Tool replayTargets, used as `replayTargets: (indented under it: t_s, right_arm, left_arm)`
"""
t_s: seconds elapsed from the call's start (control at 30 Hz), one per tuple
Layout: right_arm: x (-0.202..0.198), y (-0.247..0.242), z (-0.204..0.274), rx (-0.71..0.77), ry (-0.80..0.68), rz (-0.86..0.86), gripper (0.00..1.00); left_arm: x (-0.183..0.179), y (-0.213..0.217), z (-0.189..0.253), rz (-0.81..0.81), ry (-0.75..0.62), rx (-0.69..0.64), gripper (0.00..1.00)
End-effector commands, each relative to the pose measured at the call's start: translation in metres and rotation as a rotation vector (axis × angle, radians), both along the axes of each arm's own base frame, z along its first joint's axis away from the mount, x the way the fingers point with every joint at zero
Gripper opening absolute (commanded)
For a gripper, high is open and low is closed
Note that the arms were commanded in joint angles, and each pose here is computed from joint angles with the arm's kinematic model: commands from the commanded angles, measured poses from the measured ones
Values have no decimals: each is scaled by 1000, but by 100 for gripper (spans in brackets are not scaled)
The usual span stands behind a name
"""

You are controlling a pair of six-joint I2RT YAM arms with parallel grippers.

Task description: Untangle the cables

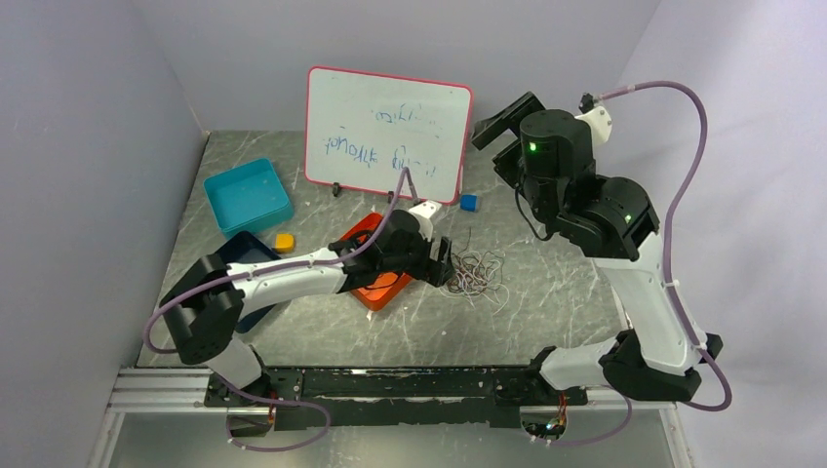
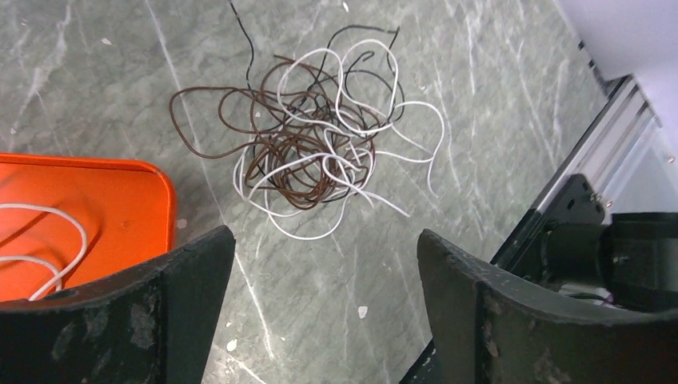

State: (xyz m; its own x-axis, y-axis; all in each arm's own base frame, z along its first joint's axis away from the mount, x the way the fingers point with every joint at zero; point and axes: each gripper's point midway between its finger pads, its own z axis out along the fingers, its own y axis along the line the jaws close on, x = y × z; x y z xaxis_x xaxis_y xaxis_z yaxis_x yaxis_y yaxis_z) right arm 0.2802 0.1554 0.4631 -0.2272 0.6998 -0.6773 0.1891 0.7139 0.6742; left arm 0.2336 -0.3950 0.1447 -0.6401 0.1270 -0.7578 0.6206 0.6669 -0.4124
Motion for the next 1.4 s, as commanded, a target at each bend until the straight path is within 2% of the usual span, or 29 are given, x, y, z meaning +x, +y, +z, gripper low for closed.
replayTargets:
  t_s: [0.0,0.2,0.33,0.5,0.7,0.83,0.93,1.2,1.37]
  right_arm:
    - [5,-1,-6,-3,16,-33,100]
    - [1,-10,-2,12,0,-61,100]
    - [-3,-11,13,60,-71,-36,100]
    - [5,5,2,46,-22,-7,100]
    - [10,-8,-23,-41,6,-76,100]
    - [8,-24,-46,-114,37,-140,100]
    - [7,-26,-57,-141,26,-128,100]
    - [-6,-43,-48,-72,-90,-132,100]
    - [-10,-51,-44,-64,-107,-150,100]
  left_arm:
    - [-2,-18,6,-90,-50,-17,86]
    - [7,-17,-4,-133,-128,66,75]
    - [8,-21,-4,-164,-154,74,71]
    - [9,-26,-8,-181,-158,71,70]
    - [21,-33,-13,-198,-176,76,69]
    - [39,-41,-7,-213,-188,41,69]
    - [49,-49,-7,-244,-189,10,69]
    - [64,-71,-29,-304,-196,17,67]
    - [67,-83,-43,-345,-178,11,65]
